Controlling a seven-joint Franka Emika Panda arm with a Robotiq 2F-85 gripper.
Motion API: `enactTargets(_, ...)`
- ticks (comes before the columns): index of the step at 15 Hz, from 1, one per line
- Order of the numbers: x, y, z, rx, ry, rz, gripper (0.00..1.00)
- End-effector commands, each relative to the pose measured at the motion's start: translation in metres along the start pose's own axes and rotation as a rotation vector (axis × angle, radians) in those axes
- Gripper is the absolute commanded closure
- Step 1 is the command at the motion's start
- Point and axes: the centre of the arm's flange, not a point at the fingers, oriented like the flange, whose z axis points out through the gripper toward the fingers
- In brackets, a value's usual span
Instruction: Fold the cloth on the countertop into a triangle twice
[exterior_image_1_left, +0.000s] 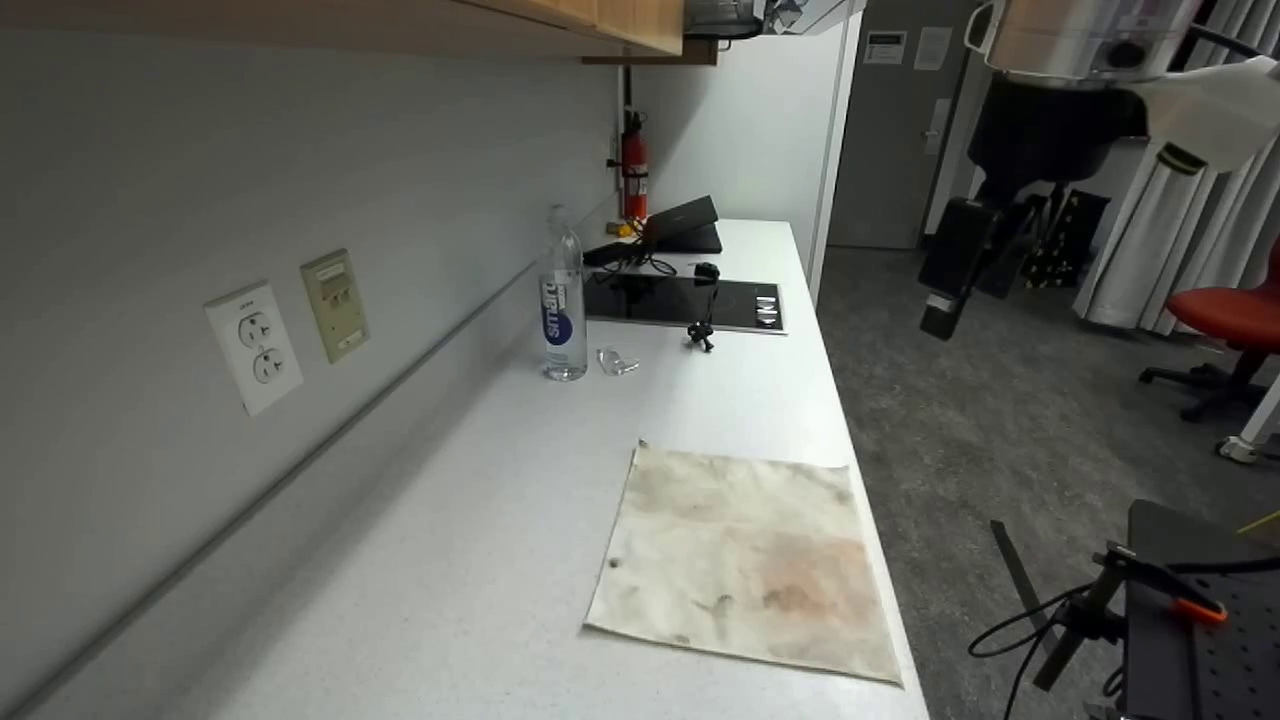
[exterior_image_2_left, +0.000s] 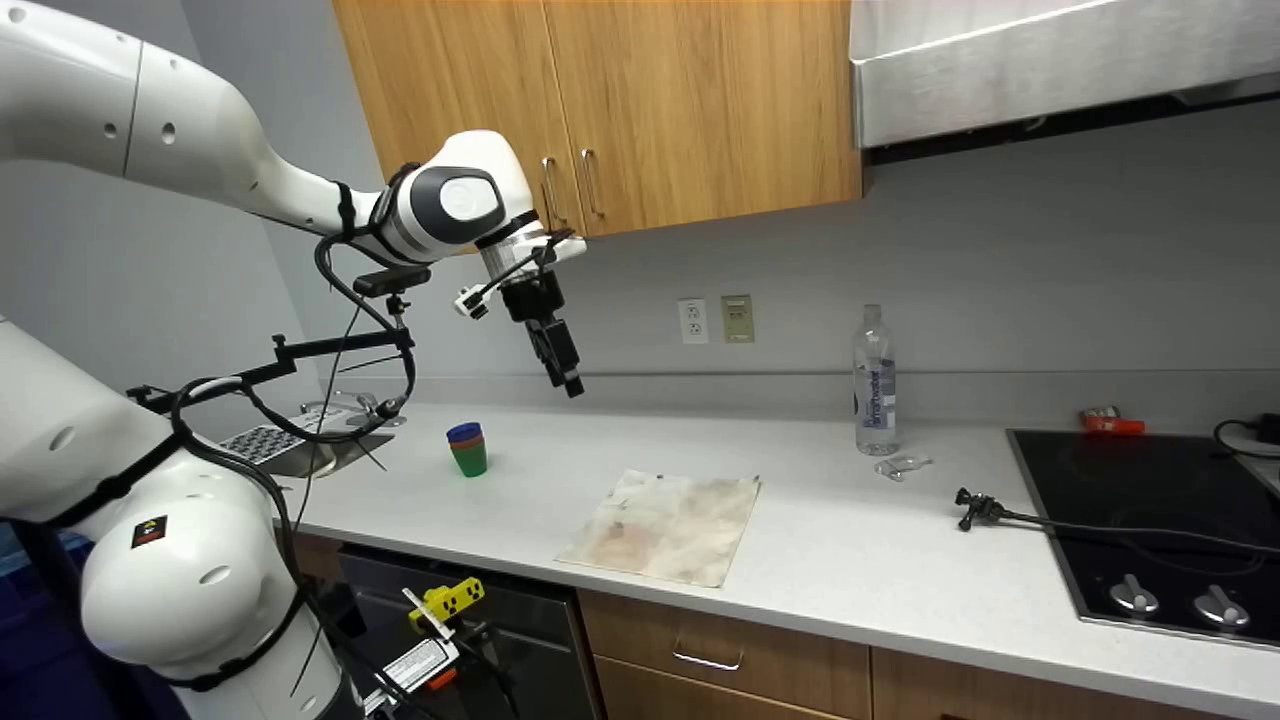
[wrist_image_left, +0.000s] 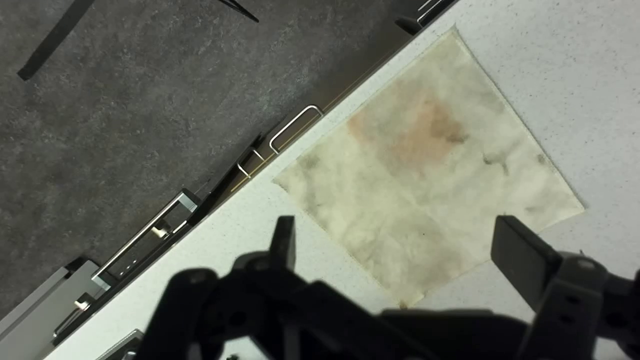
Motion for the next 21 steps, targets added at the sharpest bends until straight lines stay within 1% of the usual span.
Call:
enactTargets(1, 0.0000, 0.0000, 0.0000, 0.000, 0.000, 0.000, 0.00)
enactTargets(18, 0.0000, 0.0000, 0.0000, 0.000, 0.000, 0.000, 0.00)
enactTargets(19, 0.0019, 0.0012, 0.0011, 0.019, -0.010, -0.001, 0.00)
enactTargets(21, 0.0062, 0.0056, 0.0048, 0.032, -0.019, -0.009, 0.00)
